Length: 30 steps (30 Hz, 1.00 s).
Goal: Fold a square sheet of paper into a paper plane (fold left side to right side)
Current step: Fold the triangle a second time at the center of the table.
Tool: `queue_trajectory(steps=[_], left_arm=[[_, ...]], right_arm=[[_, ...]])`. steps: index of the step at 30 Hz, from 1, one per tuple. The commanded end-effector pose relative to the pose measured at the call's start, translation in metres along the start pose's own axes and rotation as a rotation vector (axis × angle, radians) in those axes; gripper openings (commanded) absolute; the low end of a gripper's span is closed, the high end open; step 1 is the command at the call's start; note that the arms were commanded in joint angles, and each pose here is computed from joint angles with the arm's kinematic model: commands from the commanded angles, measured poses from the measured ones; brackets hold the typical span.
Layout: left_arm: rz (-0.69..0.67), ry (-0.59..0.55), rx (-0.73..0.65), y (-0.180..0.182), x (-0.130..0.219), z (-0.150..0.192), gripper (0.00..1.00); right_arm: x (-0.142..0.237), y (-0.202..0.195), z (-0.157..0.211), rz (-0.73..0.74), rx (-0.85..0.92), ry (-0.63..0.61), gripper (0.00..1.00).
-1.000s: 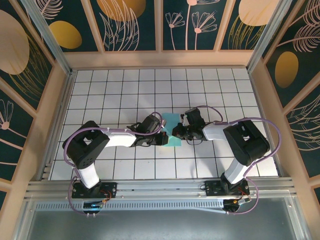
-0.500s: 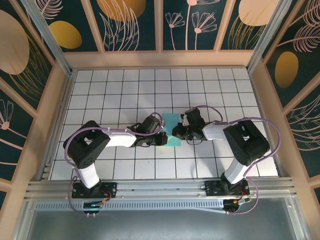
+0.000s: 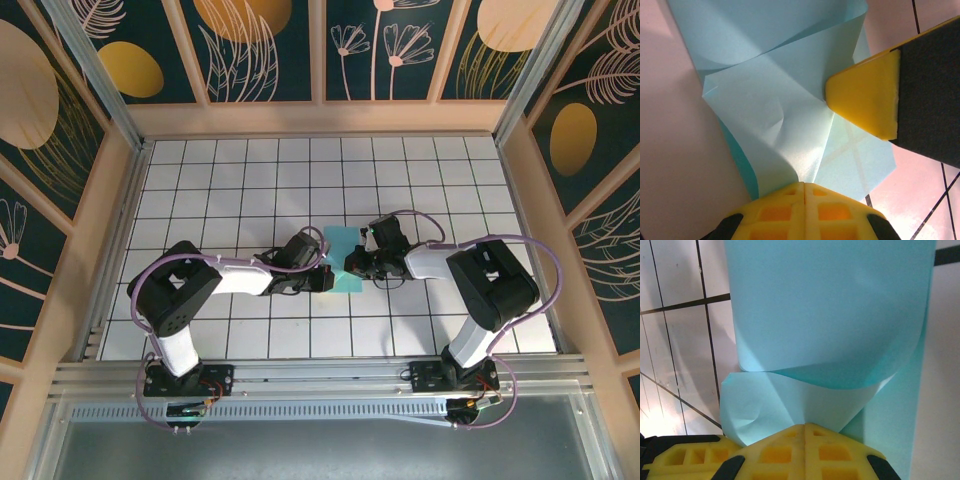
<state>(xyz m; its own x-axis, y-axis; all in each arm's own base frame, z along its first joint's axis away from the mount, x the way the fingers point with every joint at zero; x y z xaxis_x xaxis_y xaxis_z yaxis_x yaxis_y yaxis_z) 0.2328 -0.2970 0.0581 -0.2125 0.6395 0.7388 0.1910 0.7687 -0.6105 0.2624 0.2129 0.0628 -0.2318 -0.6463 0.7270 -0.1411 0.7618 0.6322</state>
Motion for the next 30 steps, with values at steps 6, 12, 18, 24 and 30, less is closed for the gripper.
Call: queue_trajectory(steps=[6,12,18,24,30], left_arm=[[-0.087,0.024,0.020,0.026,-0.004,0.016,0.00],[-0.093,0.027,0.017,0.028,-0.005,0.017,0.00],[-0.098,0.028,0.013,0.028,-0.006,0.016,0.00],[-0.102,0.028,0.015,0.028,-0.006,0.016,0.00],[-0.105,0.032,0.017,0.030,-0.006,0.017,0.00]], right_arm=[[0.026,0.024,-0.002,-0.026,0.086,-0.091,0.00],[0.022,0.035,0.011,-0.043,0.101,-0.109,0.00],[0.013,0.034,0.011,-0.036,0.089,-0.093,0.00],[0.004,0.032,0.013,-0.038,0.081,-0.070,0.00],[-0.003,0.029,0.015,-0.027,0.073,-0.053,0.00]])
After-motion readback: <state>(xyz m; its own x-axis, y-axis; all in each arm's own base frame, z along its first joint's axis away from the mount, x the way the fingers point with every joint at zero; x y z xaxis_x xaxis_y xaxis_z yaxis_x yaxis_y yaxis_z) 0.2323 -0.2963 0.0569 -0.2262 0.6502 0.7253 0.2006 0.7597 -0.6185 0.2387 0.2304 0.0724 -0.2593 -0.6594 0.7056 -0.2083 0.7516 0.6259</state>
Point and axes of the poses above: each hand's point on the last joint's axis, 136 mm out from that joint toward the fingers, its own x axis back along the fingers, its own y axis along the line the jaws close on, z = x × y, the point moved 6 cm from there along x, back along the fingers, and after that the axes turned 6 degrees about x, right-handed, at the moved point
